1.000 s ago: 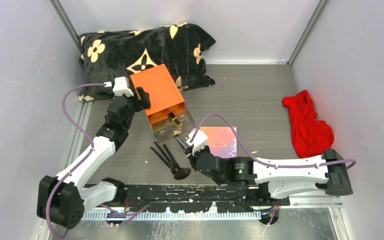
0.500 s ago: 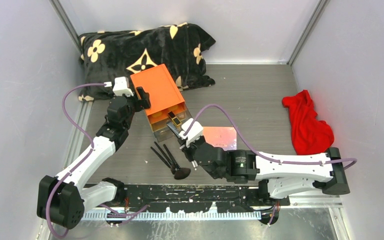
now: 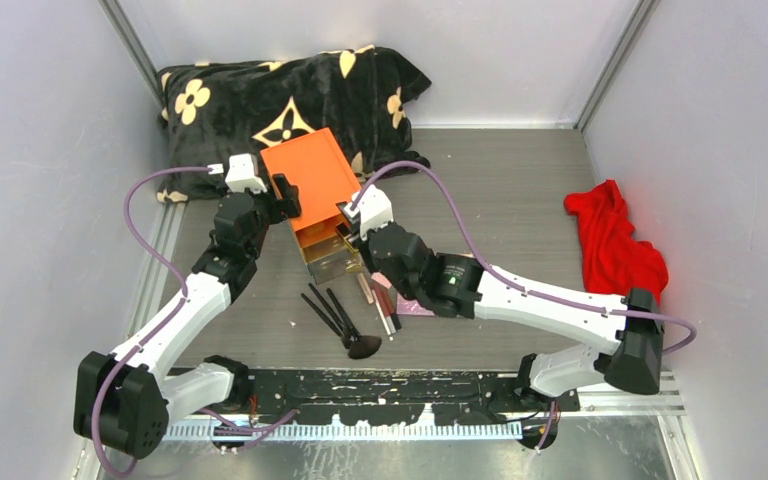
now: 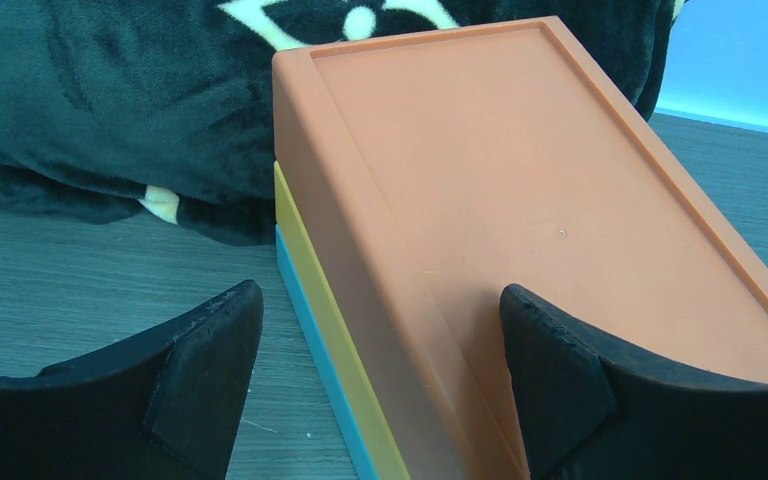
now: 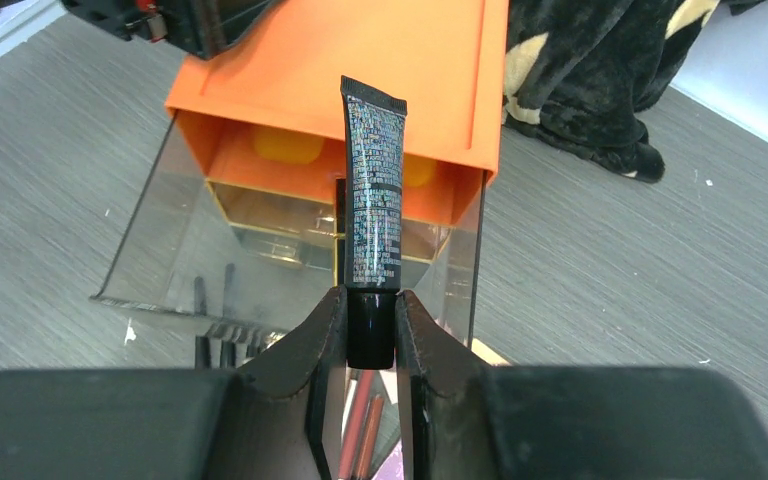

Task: Organize the makeup
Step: Place the makeup in the drawer.

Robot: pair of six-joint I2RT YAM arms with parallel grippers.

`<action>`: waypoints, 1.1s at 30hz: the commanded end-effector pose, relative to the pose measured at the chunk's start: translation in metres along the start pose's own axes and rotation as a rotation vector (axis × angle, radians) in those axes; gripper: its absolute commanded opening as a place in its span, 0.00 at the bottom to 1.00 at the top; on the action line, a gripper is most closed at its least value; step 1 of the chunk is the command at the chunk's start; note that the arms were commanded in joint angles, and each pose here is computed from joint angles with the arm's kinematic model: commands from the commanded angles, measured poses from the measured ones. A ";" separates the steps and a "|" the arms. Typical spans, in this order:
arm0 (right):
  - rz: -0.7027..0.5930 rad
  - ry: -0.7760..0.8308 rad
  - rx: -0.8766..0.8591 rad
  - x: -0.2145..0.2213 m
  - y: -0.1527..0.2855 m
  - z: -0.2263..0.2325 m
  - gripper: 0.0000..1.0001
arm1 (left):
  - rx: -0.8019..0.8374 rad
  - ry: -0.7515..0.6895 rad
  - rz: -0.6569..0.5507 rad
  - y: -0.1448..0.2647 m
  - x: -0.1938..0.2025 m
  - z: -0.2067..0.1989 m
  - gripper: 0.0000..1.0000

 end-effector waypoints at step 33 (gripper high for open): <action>-0.095 -0.102 -0.013 -0.036 0.016 -0.030 0.53 | -0.022 -0.193 0.379 0.020 0.109 0.020 0.87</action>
Point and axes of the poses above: each gripper's point midway between its finger pads, its own y axis back along the fingers, its own z axis along the line the jaws close on, x = y × z, the point moved 1 cm from there along y, back along the fingers, and after that the axes turned 13 degrees about -y, right-handed, at the moved point
